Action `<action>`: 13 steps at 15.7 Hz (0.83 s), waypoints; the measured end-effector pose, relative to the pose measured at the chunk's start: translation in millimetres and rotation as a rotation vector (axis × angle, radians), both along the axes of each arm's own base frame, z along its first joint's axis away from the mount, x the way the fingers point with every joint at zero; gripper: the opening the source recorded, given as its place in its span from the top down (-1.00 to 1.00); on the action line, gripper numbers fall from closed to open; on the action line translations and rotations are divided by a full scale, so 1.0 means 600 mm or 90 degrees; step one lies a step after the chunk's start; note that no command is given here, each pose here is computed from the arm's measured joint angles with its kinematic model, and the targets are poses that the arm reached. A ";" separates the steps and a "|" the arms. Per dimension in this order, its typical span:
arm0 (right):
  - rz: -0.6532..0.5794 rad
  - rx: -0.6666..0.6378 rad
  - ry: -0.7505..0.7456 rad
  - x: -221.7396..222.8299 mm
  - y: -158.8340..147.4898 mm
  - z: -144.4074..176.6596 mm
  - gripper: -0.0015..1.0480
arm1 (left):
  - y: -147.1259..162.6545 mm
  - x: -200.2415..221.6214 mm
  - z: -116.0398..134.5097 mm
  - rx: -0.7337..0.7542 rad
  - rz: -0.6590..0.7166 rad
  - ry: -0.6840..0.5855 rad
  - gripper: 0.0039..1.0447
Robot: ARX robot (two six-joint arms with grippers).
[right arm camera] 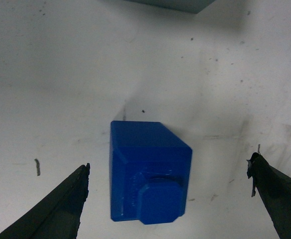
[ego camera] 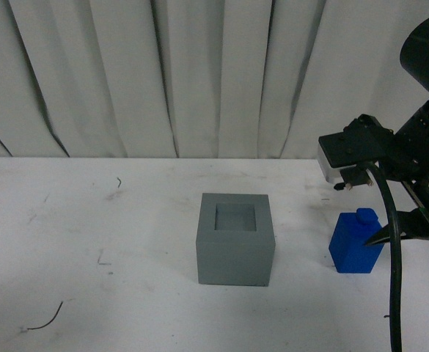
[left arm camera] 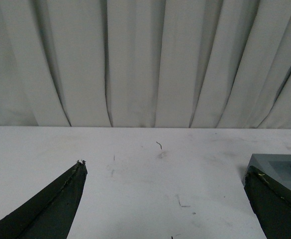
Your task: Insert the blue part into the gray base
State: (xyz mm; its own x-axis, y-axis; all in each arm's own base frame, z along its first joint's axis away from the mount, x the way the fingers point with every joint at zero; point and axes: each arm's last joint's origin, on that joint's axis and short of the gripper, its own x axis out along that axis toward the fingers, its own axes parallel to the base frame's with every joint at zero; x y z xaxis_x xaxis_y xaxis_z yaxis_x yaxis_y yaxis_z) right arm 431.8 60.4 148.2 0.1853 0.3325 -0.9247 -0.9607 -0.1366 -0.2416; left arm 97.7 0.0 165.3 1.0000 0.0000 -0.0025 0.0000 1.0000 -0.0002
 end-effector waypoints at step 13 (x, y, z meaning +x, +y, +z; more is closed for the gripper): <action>0.000 -0.064 0.032 0.002 -0.005 -0.054 0.09 | 0.000 0.000 0.000 0.000 0.000 0.000 -0.88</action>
